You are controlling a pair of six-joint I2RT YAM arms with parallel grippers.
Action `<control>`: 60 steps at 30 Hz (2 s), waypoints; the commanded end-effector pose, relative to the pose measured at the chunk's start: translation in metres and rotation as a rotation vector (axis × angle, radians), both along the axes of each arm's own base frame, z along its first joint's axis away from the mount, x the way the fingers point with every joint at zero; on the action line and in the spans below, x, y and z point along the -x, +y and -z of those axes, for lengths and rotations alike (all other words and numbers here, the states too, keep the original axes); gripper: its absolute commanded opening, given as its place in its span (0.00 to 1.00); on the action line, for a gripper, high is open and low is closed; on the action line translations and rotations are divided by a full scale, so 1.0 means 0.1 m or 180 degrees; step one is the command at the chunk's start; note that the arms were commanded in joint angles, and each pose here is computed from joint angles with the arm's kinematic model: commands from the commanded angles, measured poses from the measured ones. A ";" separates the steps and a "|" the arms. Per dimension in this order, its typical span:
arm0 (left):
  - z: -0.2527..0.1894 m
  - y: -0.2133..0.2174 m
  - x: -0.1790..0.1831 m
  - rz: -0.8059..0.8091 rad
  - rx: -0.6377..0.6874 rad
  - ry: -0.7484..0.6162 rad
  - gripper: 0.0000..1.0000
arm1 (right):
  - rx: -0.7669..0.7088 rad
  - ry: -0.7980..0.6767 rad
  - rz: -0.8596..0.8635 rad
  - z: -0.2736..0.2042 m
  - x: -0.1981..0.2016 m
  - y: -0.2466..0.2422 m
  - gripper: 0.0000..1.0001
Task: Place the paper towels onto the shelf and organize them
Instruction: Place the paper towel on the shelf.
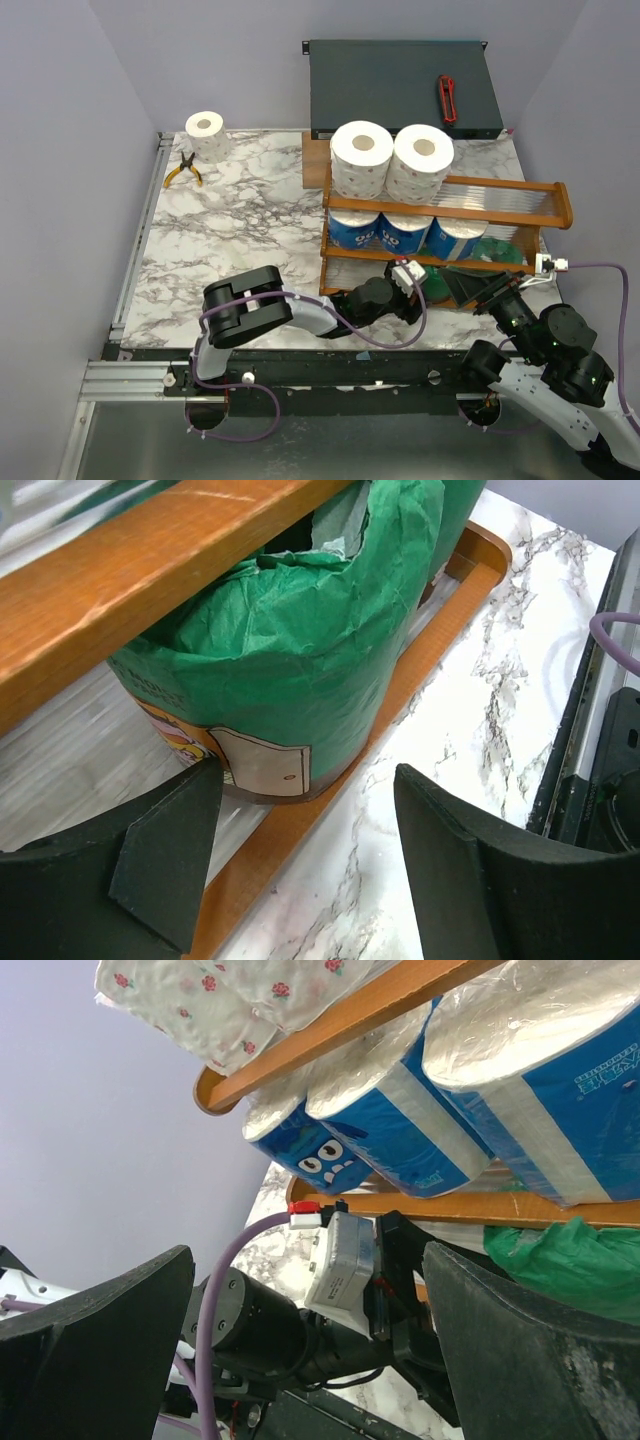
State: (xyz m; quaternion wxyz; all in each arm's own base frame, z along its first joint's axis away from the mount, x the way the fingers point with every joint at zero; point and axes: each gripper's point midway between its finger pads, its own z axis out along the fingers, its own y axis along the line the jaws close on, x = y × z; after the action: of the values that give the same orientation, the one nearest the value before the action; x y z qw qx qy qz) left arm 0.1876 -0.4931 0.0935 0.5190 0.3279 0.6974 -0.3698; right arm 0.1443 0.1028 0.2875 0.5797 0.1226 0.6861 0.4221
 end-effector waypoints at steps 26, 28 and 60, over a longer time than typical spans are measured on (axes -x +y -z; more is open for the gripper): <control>-0.21 0.20 -0.07 -0.0066 0.0286 -0.0007 0.73 | -0.0026 -0.0092 -0.0067 -0.03 0.02 0.03 1.00; -0.26 0.23 0.00 0.0013 0.0367 -0.0059 0.69 | -0.0030 -0.0092 -0.0074 -0.04 0.02 0.03 1.00; -0.14 -0.44 0.20 0.0855 0.0212 0.0260 0.00 | -0.0032 -0.0086 -0.0060 -0.03 0.02 0.03 1.00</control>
State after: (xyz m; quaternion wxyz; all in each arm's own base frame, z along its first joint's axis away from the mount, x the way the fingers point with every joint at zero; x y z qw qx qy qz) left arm 0.1605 -0.5354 0.1290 0.4789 0.3872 0.6223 -0.4832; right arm 0.1444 0.1047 0.2900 0.5825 0.1186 0.6813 0.4272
